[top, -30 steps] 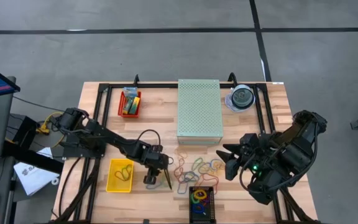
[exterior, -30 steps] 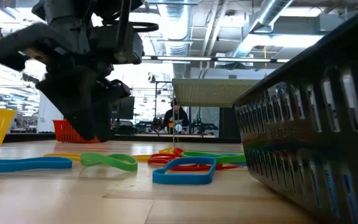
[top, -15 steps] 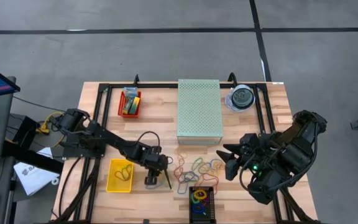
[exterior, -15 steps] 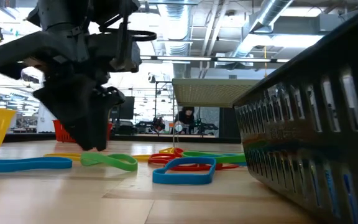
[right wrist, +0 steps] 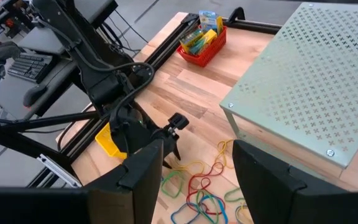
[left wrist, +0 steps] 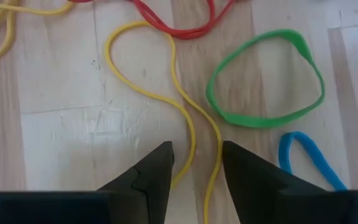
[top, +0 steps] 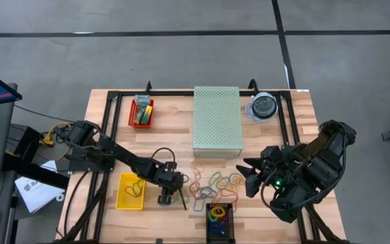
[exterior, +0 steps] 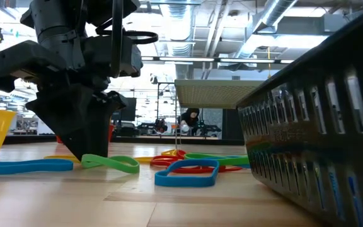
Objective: Pick & Place Office Desk Supplies
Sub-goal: Put the yellow rubber band into the yellow bin
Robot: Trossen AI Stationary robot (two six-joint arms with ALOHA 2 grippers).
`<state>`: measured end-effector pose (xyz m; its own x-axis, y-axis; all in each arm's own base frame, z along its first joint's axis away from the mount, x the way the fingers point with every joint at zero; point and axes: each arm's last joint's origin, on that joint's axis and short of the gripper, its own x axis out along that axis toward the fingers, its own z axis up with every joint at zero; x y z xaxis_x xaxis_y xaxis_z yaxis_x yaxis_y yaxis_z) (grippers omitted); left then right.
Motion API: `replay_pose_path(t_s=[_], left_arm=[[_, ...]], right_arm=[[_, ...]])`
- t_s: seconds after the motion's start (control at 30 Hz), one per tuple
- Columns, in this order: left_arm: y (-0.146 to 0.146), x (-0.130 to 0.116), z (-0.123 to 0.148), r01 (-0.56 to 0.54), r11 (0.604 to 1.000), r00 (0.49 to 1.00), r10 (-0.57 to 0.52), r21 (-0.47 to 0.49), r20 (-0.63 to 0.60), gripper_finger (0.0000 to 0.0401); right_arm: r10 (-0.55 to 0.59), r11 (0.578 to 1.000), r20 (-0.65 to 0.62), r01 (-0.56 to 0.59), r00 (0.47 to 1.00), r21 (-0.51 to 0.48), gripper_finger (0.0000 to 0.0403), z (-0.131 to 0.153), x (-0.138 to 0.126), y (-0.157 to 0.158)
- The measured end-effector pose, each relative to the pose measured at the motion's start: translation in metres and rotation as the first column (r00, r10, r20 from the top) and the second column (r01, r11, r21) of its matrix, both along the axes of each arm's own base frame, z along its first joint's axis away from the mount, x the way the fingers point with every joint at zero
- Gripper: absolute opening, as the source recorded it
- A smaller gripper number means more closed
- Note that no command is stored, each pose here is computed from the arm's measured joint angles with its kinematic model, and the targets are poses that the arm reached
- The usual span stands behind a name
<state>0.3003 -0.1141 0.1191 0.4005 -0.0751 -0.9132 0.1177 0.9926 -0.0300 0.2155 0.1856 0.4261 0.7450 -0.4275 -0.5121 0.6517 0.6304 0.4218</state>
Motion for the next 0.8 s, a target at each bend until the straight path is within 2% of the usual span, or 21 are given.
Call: replay_pose_path(t_s=[0.33, 0.63, 0.8], left_arm=[[-0.003, -0.001, 0.002, -0.003, 1.000, 1.000, 0.003, 0.010, 0.018, 0.0067], [-0.012, -0.004, 0.002, -0.038, 0.999, 0.999, 0.038, -0.024, 0.012, 0.0007], [-0.018, -0.008, 0.002, -0.064, 0.998, 0.998, 0.065, -0.017, 0.016, 0.0002]], right_arm=[[0.005, 1.000, -0.004, -0.005, 1.000, 0.003, 0.0191, 0.000, 0.000, 0.001], [0.016, 1.000, -0.009, -0.016, 1.000, 0.006, 0.0191, 0.000, -0.002, 0.002], [0.023, 1.000, -0.009, -0.022, 1.000, 0.006, 0.0191, 0.000, -0.003, 0.004]])
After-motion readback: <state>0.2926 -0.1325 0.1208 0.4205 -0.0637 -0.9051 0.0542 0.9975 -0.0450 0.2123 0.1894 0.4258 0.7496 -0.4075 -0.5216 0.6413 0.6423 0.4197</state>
